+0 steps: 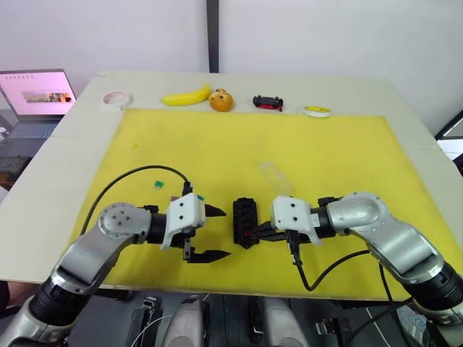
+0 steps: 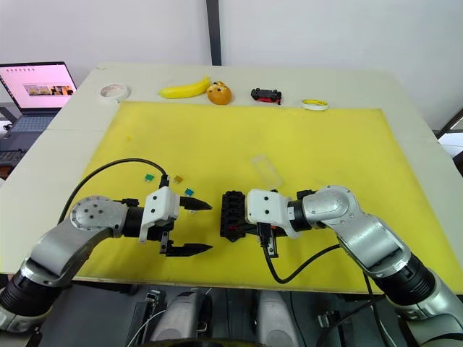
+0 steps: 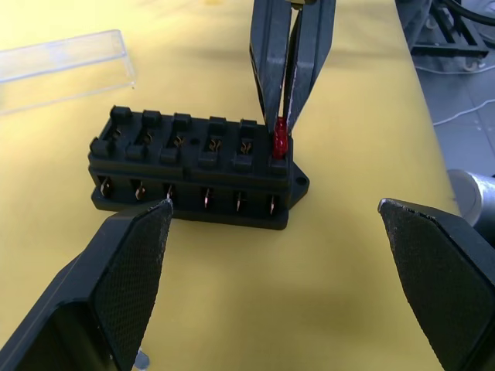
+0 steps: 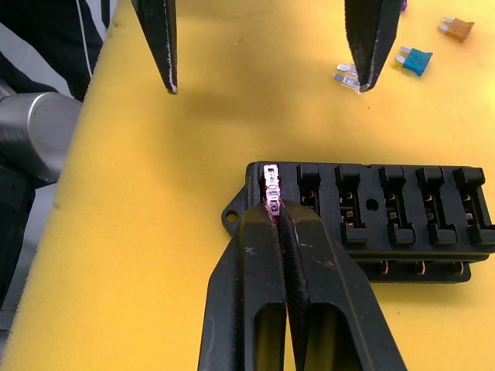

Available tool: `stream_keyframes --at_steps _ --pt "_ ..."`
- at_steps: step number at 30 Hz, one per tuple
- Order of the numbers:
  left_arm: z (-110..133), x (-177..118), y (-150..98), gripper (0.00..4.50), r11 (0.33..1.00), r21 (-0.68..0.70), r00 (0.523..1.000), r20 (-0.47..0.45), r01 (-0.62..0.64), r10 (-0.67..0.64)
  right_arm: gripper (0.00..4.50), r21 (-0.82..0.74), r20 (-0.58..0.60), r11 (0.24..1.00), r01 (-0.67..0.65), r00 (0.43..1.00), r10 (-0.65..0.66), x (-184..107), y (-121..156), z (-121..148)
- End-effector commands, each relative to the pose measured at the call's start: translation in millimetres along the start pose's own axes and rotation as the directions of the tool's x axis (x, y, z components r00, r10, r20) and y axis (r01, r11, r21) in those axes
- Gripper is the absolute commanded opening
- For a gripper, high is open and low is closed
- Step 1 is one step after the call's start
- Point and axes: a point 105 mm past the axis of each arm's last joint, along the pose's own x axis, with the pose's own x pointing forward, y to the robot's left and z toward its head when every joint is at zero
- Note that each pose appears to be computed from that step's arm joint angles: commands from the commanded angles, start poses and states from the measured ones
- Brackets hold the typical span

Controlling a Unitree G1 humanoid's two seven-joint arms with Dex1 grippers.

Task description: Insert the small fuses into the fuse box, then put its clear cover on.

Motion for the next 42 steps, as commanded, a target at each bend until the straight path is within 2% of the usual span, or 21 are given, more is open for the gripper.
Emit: stream_keyframes --at_steps 1,5,10,19,28,34,42 --pt "8.1 -2.1 1.0 4.5 1.0 0.03 1.0 0.012 0.001 -0.001 0.04 -0.006 -0.01 1.0 0.03 1.0 -0.03 -0.6 -1.6 0.9" --pt "8.6 -1.6 1.0 4.5 1.0 0.025 1.0 0.015 0.001 -0.002 0.04 0.024 -0.003 0.999 0.046 0.999 -0.046 4.6 -0.6 0.9" --pt "8.2 -3.6 -2.1 4.5 1.0 0.004 1.0 0.019 0.015 -0.015 0.04 0.048 -0.051 0.998 0.049 0.998 -0.047 4.7 0.7 -7.0" --pt "8.4 -3.2 -8.7 4.5 1.0 -0.004 1.0 0.016 0.027 -0.027 0.04 0.034 -0.092 0.996 0.082 0.993 -0.078 8.4 0.1 -16.9" --pt "14.8 -3.3 -9.9 4.5 1.0 0.005 1.0 0.023 0.014 -0.014 0.04 0.025 -0.057 0.994 0.107 0.993 -0.105 2.4 -4.0 -10.4" --pt "17.8 -0.7 -16.5 4.5 1.0 0.008 1.0 0.027 0.011 -0.011 0.04 -0.013 0.026 0.994 0.109 0.994 -0.109 -3.5 -5.4 3.1" --pt "17.3 1.2 -8.0 4.5 1.0 0.007 1.0 0.027 0.003 -0.003 0.04 -0.005 0.016 0.994 0.105 0.994 -0.105 -5.8 -5.3 -0.9"
